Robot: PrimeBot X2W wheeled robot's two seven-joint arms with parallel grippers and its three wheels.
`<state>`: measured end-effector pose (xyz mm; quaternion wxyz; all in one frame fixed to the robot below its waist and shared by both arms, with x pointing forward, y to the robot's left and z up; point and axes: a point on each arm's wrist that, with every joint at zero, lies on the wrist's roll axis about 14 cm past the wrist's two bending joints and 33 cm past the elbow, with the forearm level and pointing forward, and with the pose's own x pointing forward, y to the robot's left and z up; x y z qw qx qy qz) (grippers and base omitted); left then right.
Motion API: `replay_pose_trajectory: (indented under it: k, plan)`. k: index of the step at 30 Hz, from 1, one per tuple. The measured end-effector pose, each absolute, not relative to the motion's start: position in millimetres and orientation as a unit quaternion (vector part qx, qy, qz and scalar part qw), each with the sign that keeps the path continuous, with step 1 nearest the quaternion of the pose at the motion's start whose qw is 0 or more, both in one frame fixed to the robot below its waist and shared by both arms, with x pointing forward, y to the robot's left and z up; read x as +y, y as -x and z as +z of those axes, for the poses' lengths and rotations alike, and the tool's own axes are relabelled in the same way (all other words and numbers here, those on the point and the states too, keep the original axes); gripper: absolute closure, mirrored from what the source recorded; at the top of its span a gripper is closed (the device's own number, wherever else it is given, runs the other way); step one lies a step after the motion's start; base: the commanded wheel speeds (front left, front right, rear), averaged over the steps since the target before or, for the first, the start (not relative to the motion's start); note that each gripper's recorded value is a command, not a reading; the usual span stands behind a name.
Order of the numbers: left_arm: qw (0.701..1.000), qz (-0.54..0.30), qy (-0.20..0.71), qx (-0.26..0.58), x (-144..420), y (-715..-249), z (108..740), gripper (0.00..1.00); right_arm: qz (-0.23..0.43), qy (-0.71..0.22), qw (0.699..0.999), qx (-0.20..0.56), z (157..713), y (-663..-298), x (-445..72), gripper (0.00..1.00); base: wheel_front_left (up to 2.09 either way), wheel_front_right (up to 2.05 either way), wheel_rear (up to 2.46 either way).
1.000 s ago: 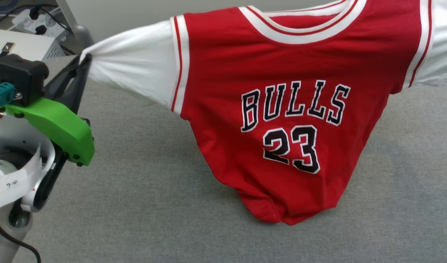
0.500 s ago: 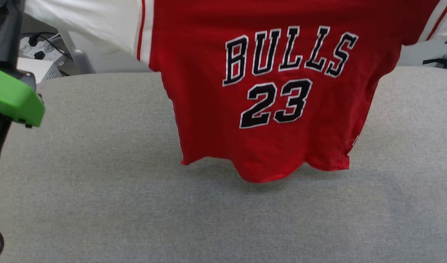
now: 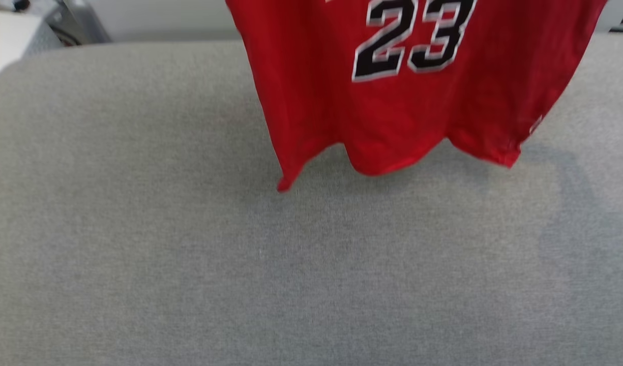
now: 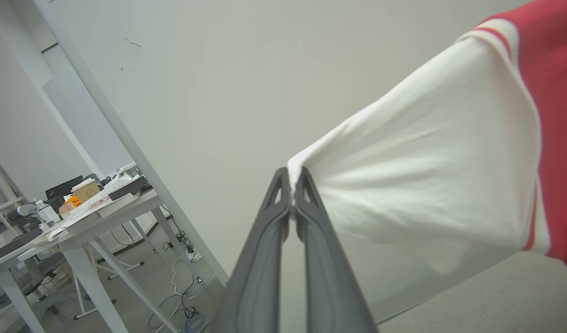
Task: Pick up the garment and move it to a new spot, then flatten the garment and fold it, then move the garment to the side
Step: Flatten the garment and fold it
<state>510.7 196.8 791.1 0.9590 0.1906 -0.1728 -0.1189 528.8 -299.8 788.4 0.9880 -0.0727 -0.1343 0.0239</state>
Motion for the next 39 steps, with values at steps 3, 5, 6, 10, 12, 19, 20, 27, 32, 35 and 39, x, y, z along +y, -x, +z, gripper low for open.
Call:
replay_pose_trajectory:
  k: [3,5,6,10,12,19,20,27,32,35,39]
  plan:
    - [0.957,-0.118,-0.198,-0.177,195.6,-541.1,796.0,1.0,0.023,0.068,0.988,-0.138,788.9,-555.9,-298.3,1.0,0.0,0.0,0.0]
    - [0.957,-0.114,-0.201,-0.176,197.2,-565.3,795.6,1.0,0.021,0.068,0.987,-0.144,789.0,-576.5,-296.7,1.0,0.0,0.0,0.0]
    - [0.957,-0.111,-0.202,-0.177,197.6,-577.1,794.9,1.0,0.02,0.068,0.987,-0.146,788.3,-587.0,-295.3,1.0,0.0,0.0,0.0]
    - [0.955,-0.104,-0.206,-0.185,198.2,-619.0,789.2,1.0,0.017,0.063,0.986,-0.156,780.1,-626.0,-289.6,1.0,0.0,0.0,0.0]
    - [0.952,-0.099,-0.208,-0.202,197.8,-639.6,789.3,1.0,0.014,0.06,0.986,-0.156,770.5,-647.1,-286.6,1.0,0.0,0.0,0.0]
    - [0.956,-0.094,-0.198,-0.194,195.4,-704.3,747.7,1.0,0.006,0.044,0.988,-0.148,720.6,-702.9,-279.8,1.0,0.0,0.0,0.0]
    - [0.957,-0.095,-0.196,-0.191,194.9,-710.4,740.6,1.0,0.005,0.042,0.988,-0.146,713.2,-707.8,-279.5,1.0,0.0,0.0,0.0]
    - [0.965,-0.111,-0.177,-0.162,187.8,-741.4,675.0,1.0,0.016,0.029,0.994,-0.108,647.1,-733.3,-265.6,1.0,0.0,0.0,0.0]
    - [0.972,-0.129,-0.142,-0.136,178.5,-738.1,637.2,1.0,0.034,0.008,0.995,-0.089,617.1,-728.0,-254.4,1.0,0.0,0.0,0.0]
    - [0.975,-0.143,-0.134,-0.106,172.6,-728.2,603.6,1.0,0.047,-0.005,0.997,-0.063,591.0,-718.0,-247.4,1.0,0.0,0.0,0.0]
    - [0.98,-0.153,-0.118,-0.055,170.5,-706.0,556.1,1.0,0.057,-0.032,0.997,-0.033,561.4,-695.9,-244.0,1.0,0.0,0.0,0.0]
